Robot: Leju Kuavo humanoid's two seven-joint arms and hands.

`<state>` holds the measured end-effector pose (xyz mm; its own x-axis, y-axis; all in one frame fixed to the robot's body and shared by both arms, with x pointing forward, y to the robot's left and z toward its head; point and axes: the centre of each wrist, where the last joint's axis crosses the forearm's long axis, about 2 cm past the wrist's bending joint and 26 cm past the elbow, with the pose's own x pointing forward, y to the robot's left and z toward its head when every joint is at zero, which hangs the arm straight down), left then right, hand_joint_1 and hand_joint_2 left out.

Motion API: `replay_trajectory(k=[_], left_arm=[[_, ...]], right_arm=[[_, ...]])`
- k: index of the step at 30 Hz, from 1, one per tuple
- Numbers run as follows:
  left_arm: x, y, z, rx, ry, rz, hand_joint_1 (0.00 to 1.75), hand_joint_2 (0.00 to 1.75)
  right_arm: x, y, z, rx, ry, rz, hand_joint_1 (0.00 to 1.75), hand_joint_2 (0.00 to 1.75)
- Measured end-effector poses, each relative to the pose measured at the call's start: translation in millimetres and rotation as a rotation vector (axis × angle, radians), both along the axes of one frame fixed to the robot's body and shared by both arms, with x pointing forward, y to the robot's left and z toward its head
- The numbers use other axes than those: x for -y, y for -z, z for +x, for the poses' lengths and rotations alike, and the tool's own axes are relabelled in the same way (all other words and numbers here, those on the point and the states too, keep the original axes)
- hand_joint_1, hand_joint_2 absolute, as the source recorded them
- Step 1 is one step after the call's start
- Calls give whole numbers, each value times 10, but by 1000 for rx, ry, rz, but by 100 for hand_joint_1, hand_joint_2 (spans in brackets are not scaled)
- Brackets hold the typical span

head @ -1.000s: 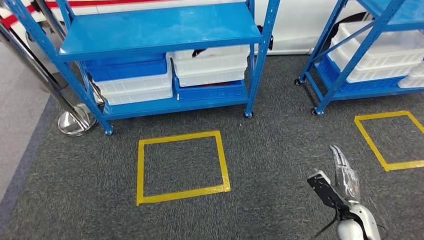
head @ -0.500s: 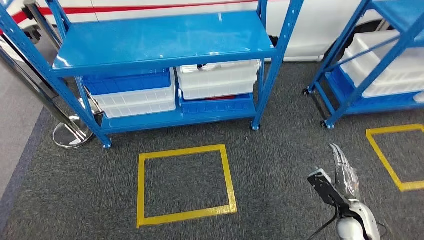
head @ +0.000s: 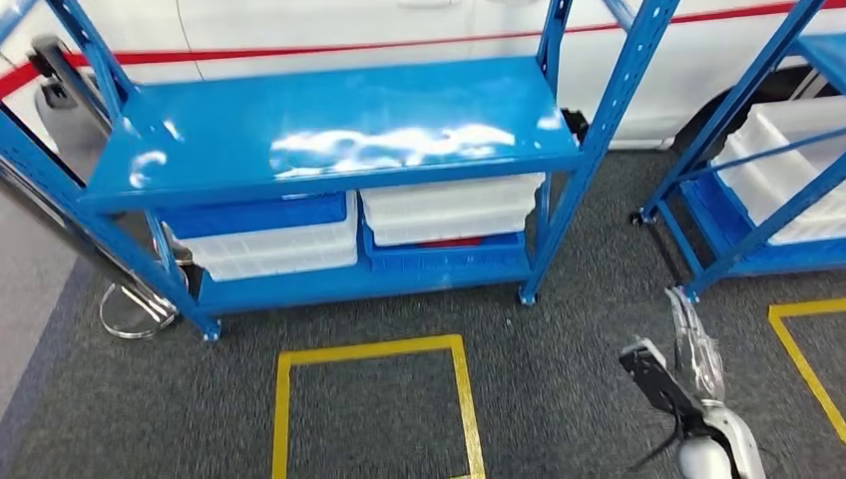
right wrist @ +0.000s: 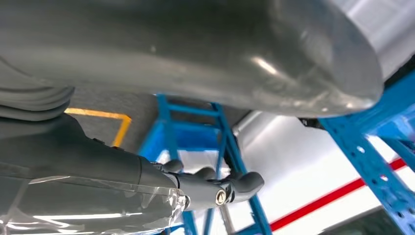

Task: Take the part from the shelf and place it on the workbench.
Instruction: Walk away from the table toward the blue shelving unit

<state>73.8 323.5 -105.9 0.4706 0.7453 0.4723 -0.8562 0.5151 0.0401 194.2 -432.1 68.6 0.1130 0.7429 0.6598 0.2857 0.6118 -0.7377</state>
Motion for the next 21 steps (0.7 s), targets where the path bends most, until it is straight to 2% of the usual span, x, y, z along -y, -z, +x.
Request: replay_trajectory(k=[3, 11, 14, 18, 21], left_arm=[[0, -1, 8, 1, 0, 0, 0, 0], [-17, 27, -179, -34, 0, 3, 0, 0], [-24, 19, -128, -21, 7, 4, 0, 0], [-32, -2, 1, 8, 21, 8, 0, 175], [-34, -2, 2, 2, 28, 15, 0, 175]], right_arm=[[-3, 11, -28, -11, -4, 1, 0, 0], [-29, 77, -110, -34, 4, 18, 0, 0], [-17, 61, -94, -21, 3, 17, 0, 0], [26, 19, -62, 10, -2, 12, 0, 0], [14, 42, -100, 8, -16, 37, 0, 0]])
